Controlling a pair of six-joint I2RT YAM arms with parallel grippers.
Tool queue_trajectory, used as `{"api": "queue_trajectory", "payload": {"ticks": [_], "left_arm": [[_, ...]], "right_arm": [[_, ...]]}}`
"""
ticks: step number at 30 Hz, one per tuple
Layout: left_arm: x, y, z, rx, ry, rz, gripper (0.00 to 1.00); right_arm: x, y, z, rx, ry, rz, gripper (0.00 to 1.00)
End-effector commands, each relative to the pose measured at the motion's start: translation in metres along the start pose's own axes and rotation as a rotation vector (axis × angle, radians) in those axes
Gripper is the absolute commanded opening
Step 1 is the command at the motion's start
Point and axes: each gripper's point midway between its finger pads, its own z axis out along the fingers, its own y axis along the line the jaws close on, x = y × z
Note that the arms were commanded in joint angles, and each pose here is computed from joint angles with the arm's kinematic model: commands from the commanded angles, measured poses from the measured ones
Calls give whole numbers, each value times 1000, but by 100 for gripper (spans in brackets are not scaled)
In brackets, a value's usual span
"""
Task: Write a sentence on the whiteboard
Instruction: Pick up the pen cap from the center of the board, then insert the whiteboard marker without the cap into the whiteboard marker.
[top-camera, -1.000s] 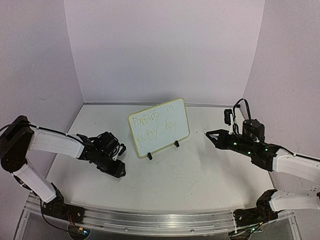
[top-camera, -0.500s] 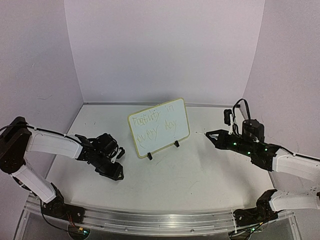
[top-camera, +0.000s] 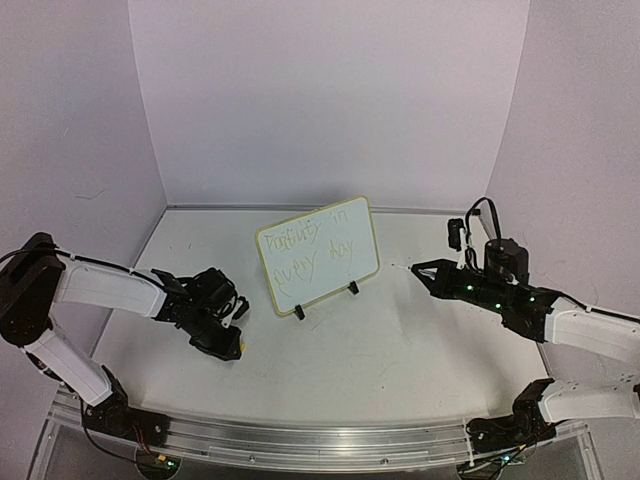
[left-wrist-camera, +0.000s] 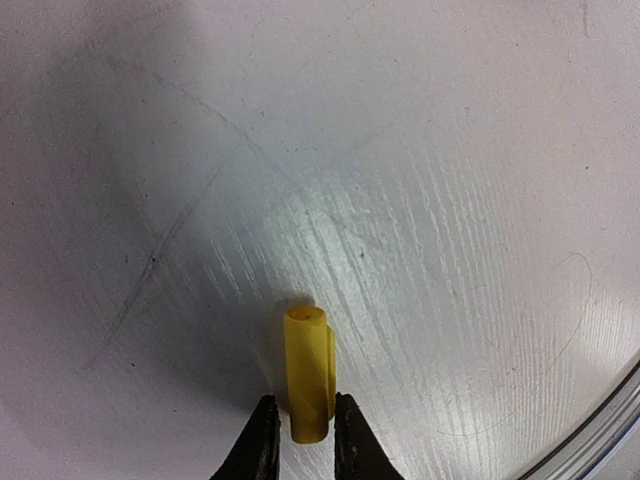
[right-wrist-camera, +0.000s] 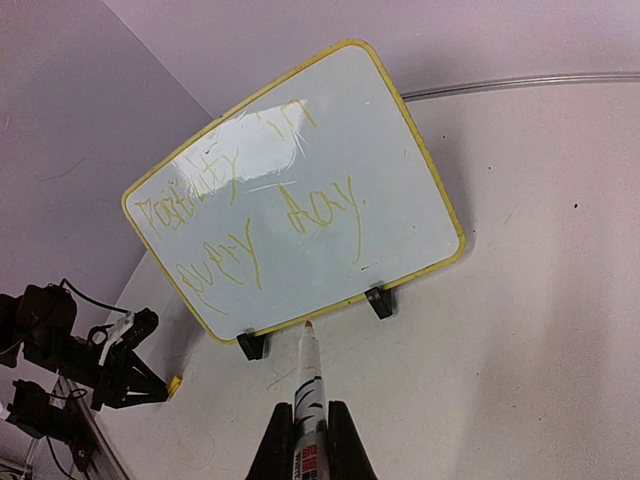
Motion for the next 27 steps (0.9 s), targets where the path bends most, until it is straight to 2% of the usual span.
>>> {"api": "queue_trajectory", "payload": {"ticks": [1, 9, 15, 20, 27], "left_arm": [[7, 2, 2, -26, 46, 2, 11], [12, 2, 6, -27, 66, 2, 0], [-2, -10, -12, 32, -39, 44, 0], [-15, -37, -40, 156, -142, 153, 0], [-26, -79, -72, 326, -228, 231, 0]], "right_arm": [[-8, 3, -2, -1, -31, -2, 0], [-8, 3, -3, 3, -24, 0, 0], [-3, 12, 0, -51, 17, 18, 0], [12, 36, 8, -187, 132, 28, 0], [40, 80, 12, -456, 378, 95, 0]]}}
